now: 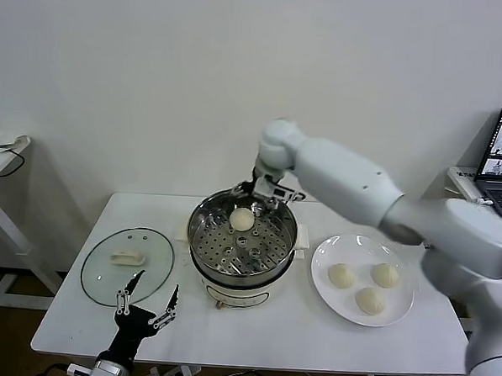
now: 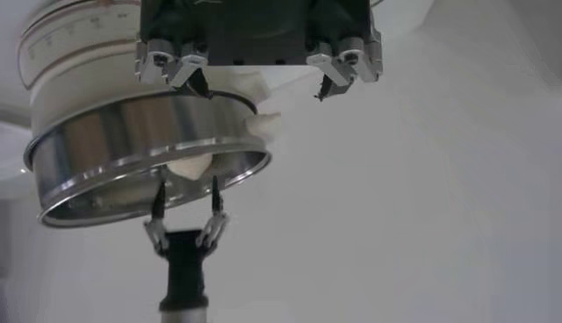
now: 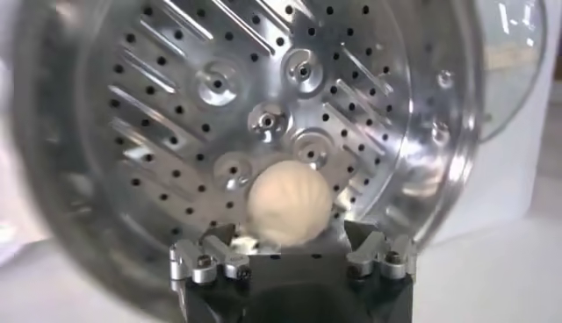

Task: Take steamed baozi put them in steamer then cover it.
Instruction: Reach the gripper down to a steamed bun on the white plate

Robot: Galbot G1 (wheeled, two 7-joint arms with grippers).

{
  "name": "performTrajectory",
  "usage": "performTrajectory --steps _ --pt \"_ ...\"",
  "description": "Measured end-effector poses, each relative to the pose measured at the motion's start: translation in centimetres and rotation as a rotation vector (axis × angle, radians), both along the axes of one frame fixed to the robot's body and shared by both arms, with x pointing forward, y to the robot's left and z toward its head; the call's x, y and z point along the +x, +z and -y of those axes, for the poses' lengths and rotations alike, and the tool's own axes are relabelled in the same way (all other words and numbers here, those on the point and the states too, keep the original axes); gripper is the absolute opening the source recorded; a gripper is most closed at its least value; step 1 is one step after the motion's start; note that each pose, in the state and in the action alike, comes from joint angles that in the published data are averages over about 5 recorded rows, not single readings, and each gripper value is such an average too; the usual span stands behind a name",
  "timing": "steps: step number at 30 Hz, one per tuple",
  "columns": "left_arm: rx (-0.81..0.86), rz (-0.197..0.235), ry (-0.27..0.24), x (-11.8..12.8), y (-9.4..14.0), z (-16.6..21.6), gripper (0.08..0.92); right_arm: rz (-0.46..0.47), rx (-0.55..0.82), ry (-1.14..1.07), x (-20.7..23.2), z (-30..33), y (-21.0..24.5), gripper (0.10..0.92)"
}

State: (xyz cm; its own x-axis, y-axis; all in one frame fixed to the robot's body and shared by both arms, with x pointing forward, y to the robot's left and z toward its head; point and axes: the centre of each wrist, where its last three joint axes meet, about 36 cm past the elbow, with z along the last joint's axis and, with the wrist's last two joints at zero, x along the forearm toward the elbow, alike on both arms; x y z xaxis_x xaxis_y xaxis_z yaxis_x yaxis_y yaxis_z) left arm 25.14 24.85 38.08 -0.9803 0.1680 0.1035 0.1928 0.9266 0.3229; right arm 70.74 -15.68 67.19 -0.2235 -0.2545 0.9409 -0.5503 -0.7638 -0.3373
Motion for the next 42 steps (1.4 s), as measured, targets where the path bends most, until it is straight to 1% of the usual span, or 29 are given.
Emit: performTrajectory --steps 5,10,15,19,24,31,42 --pt "0.003 -0.002 -0.005 -0.1 -0.1 0.0 0.823 -0.114 0.058 -0.289 -0.1 7.6 -1.5 0.823" --pt "0.004 0.000 -0.007 -0.1 0.0 0.1 0.823 -0.209 0.095 -0.519 -1.0 13.9 -4.8 0.823" --pt "0.001 -0.007 -0.010 -0.4 -0.1 0.3 0.823 -0.288 0.108 -0.660 -2.3 17.3 -8.8 0.823" --pt "0.000 -0.013 -0.008 -0.6 -0.3 0.3 0.823 -0.330 0.107 -0.733 -3.4 19.0 -11.9 0.823" --pt "0.005 -0.015 -0.002 -0.7 -0.4 0.1 0.823 -0.359 0.109 -0.799 -4.5 20.3 -15.3 0.823" --pt "0.005 -0.016 0.003 -0.8 -0.4 0.1 0.823 -0.367 0.130 -0.859 -5.4 21.2 -18.9 0.823" --pt "0.008 -0.016 0.010 -0.9 -0.4 -0.1 0.823 -0.353 0.143 -0.895 -5.5 20.8 -21.6 0.820"
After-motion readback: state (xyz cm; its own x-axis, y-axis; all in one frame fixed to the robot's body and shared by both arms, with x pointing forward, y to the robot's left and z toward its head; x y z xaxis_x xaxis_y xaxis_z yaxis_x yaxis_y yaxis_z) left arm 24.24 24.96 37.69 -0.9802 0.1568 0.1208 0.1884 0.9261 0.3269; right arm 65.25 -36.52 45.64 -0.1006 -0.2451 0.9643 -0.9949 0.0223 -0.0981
